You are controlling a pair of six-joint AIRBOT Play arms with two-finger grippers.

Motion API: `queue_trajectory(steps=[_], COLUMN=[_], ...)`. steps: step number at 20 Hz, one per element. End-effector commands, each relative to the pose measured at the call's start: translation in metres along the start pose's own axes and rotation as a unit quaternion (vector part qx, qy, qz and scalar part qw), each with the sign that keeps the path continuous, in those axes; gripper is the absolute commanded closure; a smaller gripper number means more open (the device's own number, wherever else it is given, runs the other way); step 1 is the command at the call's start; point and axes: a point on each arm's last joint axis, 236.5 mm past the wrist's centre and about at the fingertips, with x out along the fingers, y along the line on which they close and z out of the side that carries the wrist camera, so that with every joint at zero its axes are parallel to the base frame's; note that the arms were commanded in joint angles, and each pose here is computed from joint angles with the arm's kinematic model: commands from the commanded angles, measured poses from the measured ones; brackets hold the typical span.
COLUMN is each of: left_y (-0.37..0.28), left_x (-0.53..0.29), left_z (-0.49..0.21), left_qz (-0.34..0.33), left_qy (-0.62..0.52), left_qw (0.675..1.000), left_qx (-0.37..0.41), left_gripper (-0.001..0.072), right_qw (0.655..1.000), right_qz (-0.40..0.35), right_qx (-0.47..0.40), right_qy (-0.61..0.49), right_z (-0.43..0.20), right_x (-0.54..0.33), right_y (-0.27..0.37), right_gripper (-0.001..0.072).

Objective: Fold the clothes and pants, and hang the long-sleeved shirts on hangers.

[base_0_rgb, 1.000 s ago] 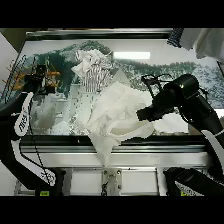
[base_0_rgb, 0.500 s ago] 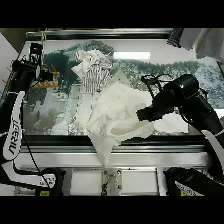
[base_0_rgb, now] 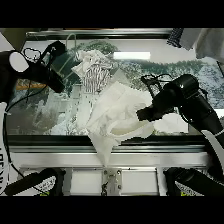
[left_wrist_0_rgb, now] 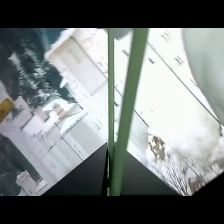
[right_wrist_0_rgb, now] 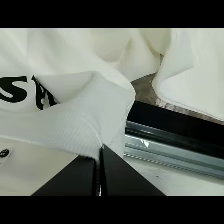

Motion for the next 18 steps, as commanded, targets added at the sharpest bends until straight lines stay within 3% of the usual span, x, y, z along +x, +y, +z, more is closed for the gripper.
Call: queue_trajectory(steps=[1, 3, 6, 8, 12, 18], left_y=[-0.048, -0.054, -0.079, -0.096, -0.132, -0.161], left_x=[-0.030, -0.033, -0.039, -0.038, -0.038, -0.034], left_z=[-0.007, -0.005, -0.033, -0.054, -0.077, -0.122], left_qz=[-0.079, -0.087, -0.151, -0.188, -0.254, -0.274], left_qy=[-0.007, -0.012, 0.028, 0.051, -0.001, 0.002], left_qw=[0.992, 0.991, 0.972, 0.961, 0.948, 0.949], left_qx=[0.094, 0.098, 0.181, 0.195, 0.194, 0.158], left_gripper=[0.0694, 0.0695, 0.0696, 0.0696, 0.0696, 0.0696], right_qw=[1.000, 1.000, 1.000, 1.000, 1.000, 1.000], right_qz=[0.000, 0.000, 0.000, 0.000, 0.000, 0.000], right_qx=[-0.001, -0.001, -0.001, -0.001, -0.001, -0.001], right_qy=[0.000, 0.000, 0.000, 0.000, 0.000, 0.000], right_z=[0.000, 0.000, 0.000, 0.000, 0.000, 0.000], right_x=[0.000, 0.000, 0.000, 0.000, 0.000, 0.000], right_y=[0.000, 0.000, 0.000, 0.000, 0.000, 0.000], right_gripper=[0.0691, 0.0691, 0.0691, 0.0691, 0.0691, 0.0691])
